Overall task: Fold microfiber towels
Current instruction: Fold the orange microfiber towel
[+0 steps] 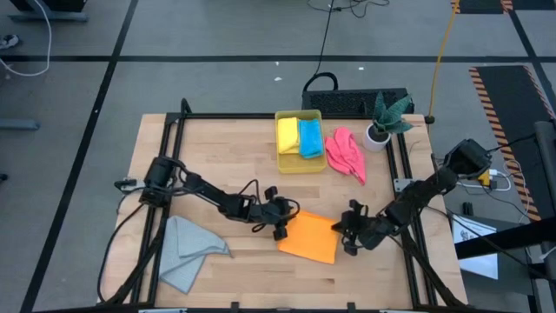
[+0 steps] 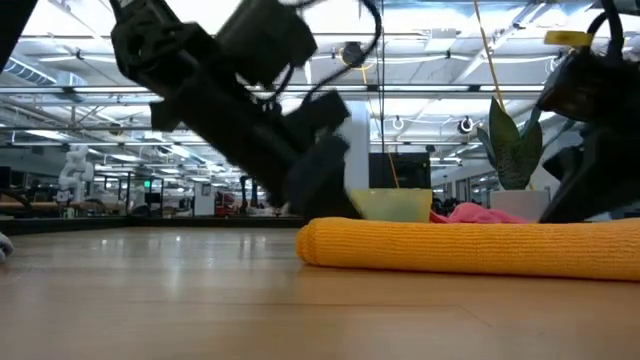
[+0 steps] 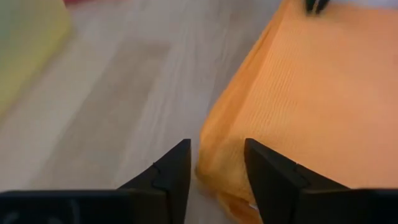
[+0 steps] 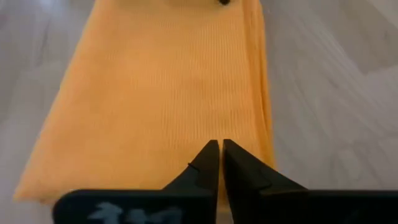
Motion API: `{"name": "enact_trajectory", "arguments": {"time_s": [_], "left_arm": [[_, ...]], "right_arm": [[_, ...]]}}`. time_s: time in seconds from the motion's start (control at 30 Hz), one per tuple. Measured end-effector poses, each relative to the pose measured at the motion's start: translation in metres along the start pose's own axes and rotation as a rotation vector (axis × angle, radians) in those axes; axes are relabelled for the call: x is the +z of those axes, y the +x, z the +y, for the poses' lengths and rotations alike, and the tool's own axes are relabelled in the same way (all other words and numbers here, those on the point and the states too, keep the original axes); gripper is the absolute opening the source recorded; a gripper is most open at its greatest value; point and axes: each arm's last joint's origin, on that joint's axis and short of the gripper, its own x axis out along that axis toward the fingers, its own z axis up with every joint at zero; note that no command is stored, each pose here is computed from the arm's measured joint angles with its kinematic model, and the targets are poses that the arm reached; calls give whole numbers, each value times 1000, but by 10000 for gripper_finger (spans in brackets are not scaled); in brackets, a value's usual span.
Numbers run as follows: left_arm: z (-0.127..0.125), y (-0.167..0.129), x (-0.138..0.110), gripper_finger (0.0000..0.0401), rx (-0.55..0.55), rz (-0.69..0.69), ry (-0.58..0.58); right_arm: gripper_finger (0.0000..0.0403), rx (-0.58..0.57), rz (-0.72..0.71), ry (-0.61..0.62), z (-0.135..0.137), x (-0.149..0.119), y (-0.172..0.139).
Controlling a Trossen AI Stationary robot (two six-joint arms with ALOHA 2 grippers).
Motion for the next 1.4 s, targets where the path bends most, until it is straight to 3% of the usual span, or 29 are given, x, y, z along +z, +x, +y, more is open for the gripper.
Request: {"name": "enact_trajectory", "arguments": {"time_s": [0.37,0.6,0.83,1.07,1.4], "left_arm": [[-21,-9,-15,117,59,51,-31],[-39,-37,4,102,141,-72,15],[-30,-21,3,85,44,-55,68],[-22,-13,-23,66,109,127,65],[-48,-40,-14,51,69,62,123]], "right_arm": [[1,36,-2,25,-5,-10,-9],[0,247,-120,33,14,5,-8],[0,198,20,14,9,-17,16],[0,245,87,1,10,-20,17],[0,287,-80,-53,14,2,-1]]}}
